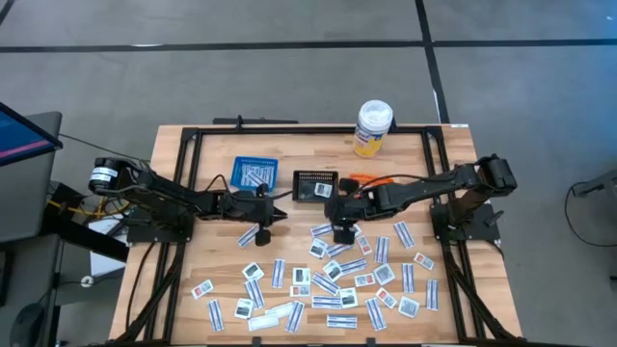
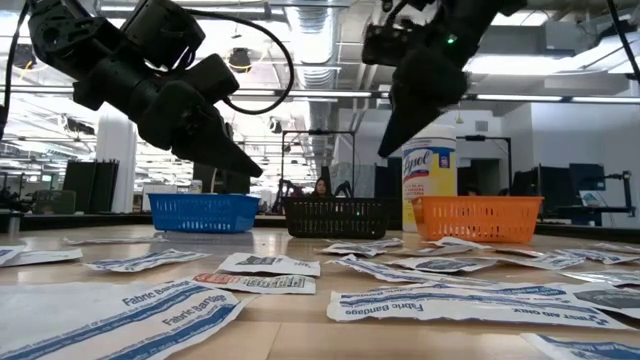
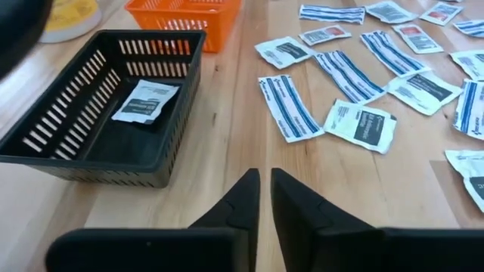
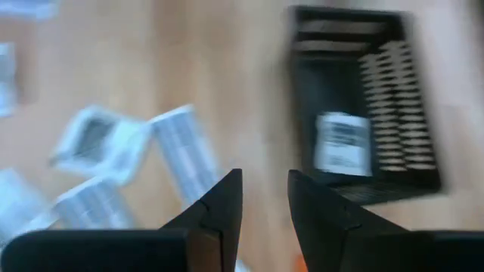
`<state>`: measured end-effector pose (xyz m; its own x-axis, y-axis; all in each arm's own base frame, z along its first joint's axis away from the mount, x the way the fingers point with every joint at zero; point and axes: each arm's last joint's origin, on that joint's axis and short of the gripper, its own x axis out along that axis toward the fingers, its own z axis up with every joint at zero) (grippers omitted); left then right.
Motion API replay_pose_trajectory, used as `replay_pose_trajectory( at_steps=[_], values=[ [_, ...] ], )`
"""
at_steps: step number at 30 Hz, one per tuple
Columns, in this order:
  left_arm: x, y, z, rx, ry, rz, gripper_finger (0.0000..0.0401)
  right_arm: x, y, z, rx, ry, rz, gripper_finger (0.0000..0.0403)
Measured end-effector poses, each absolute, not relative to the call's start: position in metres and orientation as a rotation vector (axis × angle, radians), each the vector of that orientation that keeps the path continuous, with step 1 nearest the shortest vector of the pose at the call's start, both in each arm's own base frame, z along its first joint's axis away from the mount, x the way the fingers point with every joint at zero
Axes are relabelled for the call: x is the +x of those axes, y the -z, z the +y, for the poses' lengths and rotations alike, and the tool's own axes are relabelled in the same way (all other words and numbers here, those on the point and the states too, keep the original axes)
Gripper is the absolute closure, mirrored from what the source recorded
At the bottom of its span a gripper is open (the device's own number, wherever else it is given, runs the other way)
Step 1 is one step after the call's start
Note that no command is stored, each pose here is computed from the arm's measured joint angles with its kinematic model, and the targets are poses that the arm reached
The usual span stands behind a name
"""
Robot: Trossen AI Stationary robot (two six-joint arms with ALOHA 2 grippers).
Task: Pick & Place First Aid Supplies
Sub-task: Put the bandage into the blue container
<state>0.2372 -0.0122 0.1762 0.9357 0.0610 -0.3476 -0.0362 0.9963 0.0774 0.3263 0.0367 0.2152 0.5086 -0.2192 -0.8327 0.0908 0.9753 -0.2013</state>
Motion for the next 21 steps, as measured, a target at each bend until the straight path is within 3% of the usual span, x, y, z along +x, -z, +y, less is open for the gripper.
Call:
replay_pose_trajectory(
  at_steps=[7, 13, 21],
  values=[
    [0.236, -0.174, -0.012, 0.049, -0.056, 0.375, 0.0331, 0.322, -0.218, 0.040, -0.122, 0.092, 1.044, 0.0302],
    [0.235, -0.170, -0.012, 0.038, -0.059, 0.420, 0.0323, 0.308, -0.188, 0.030, -0.023, 0.047, 1.113, 0.0302],
    [0.235, -0.170, -0.012, 0.036, -0.064, 0.418, 0.0324, 0.315, -0.174, 0.007, 0.061, -0.101, 0.937, 0.0302]
  ],
)
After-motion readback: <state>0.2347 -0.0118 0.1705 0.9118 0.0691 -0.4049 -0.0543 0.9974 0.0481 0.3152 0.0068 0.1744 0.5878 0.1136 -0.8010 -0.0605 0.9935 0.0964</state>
